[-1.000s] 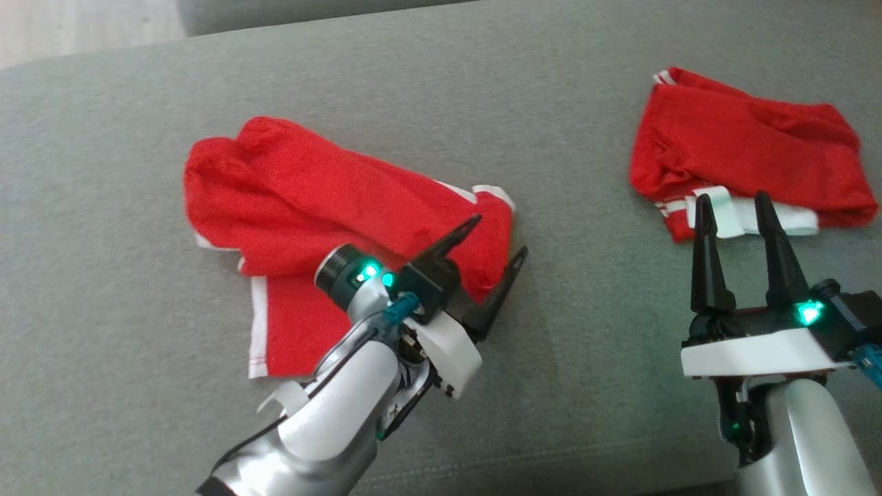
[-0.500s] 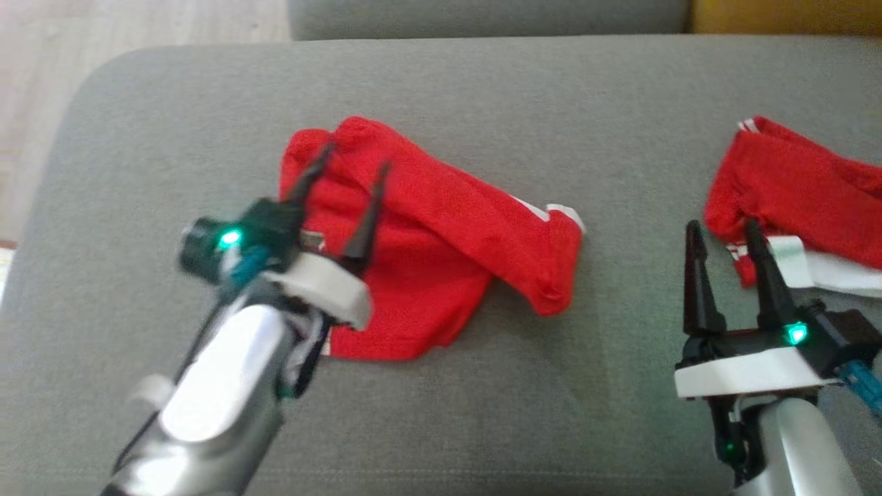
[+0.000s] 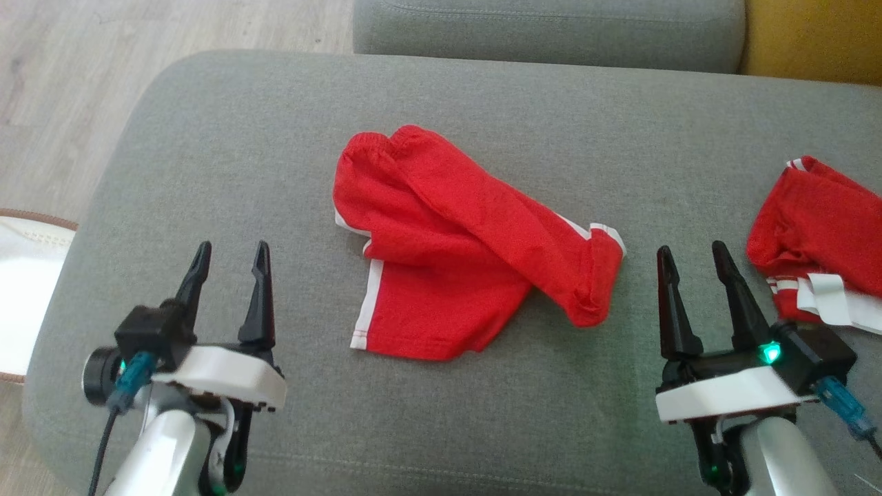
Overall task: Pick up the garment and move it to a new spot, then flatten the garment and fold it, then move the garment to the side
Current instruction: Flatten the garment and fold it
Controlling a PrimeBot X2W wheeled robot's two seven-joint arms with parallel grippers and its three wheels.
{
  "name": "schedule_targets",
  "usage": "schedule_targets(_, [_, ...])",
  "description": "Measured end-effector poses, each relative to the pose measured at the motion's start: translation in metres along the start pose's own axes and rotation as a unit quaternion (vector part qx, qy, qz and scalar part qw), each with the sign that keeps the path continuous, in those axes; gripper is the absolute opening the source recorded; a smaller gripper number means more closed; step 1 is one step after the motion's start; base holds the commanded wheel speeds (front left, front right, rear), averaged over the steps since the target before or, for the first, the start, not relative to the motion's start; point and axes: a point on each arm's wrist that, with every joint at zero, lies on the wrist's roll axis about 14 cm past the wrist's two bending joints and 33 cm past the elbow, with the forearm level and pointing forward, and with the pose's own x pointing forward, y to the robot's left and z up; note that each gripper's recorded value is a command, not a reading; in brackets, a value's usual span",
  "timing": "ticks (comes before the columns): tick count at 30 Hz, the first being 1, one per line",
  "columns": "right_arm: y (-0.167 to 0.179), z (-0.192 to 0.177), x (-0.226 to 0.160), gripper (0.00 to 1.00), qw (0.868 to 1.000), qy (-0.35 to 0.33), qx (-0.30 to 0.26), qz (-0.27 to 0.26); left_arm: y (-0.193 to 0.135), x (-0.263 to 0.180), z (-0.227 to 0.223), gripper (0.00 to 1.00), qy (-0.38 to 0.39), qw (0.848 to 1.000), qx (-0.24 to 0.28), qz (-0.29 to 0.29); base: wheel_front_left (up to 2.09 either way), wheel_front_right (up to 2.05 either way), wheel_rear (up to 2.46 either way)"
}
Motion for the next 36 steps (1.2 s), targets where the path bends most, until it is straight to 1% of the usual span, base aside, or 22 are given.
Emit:
schedule_targets(7, [0.003, -0.003, 0.002, 1.0, 1.0, 0.004, -0.003, 0.005, -0.004, -0.002, 0.0, 1.0, -0.004, 1.0, -0.01, -0.004, 0.0, 0.0, 0.0])
schedule_targets(9, [0.009, -0.008, 0.005, 1.0, 1.0, 0.011, -0.007, 0.016, -0.004, -0.001, -0.002, 1.0, -0.002, 1.0, -0.013, -0.004, 0.0, 0.0, 0.0])
schedule_targets(11, [0.026, -0.015, 0.008, 1.0, 0.999, 0.021, -0.005, 0.044, -0.004, -0.001, -0.006, 1.0, 0.003, 1.0, -0.016, -0.003, 0.0, 0.0, 0.0])
schedule_targets(14, [0.076, -0.029, 0.015, 1.0, 0.991, 0.052, -0.009, 0.123, -0.001, 0.0, -0.012, 1.0, 0.011, 1.0, -0.026, 0.004, 0.0, 0.0, 0.0])
schedule_targets(16, [0.109, -0.037, 0.018, 1.0, 0.982, 0.073, -0.012, 0.176, 0.001, -0.001, -0.017, 1.0, 0.017, 0.999, -0.03, 0.008, 0.0, 0.0, 0.0])
schedule_targets(18, [0.134, -0.053, 0.018, 1.0, 0.969, 0.107, -0.022, 0.22, 0.005, -0.001, -0.022, 1.0, 0.025, 0.999, -0.028, 0.013, 0.0, 0.0, 0.0])
schedule_targets(21, [0.155, -0.084, 0.015, 1.0, 0.95, 0.162, -0.05, 0.264, 0.013, 0.0, -0.024, 1.0, 0.027, 0.999, -0.031, 0.026, 0.0, 0.0, 0.0])
schedule_targets(25, [0.161, -0.128, 0.01, 1.0, 0.921, 0.239, -0.092, 0.294, 0.023, 0.0, -0.03, 1.0, 0.035, 0.998, -0.037, 0.044, 0.0, 0.0, 0.0])
schedule_targets(31, [0.155, -0.171, 0.011, 1.0, 0.886, 0.301, -0.151, 0.32, 0.039, -0.007, -0.04, 1.0, 0.05, 0.996, -0.037, 0.069, 0.0, 0.0, 0.0])
schedule_targets(33, [0.155, -0.179, 0.012, 1.0, 0.877, 0.309, -0.166, 0.327, 0.043, -0.006, -0.04, 1.0, 0.051, 0.995, -0.037, 0.076, 0.0, 0.0, 0.0])
schedule_targets(36, [0.154, -0.182, 0.019, 1.0, 0.872, 0.311, -0.181, 0.332, 0.044, -0.005, -0.04, 1.0, 0.052, 0.995, -0.033, 0.075, 0.0, 0.0, 0.0])
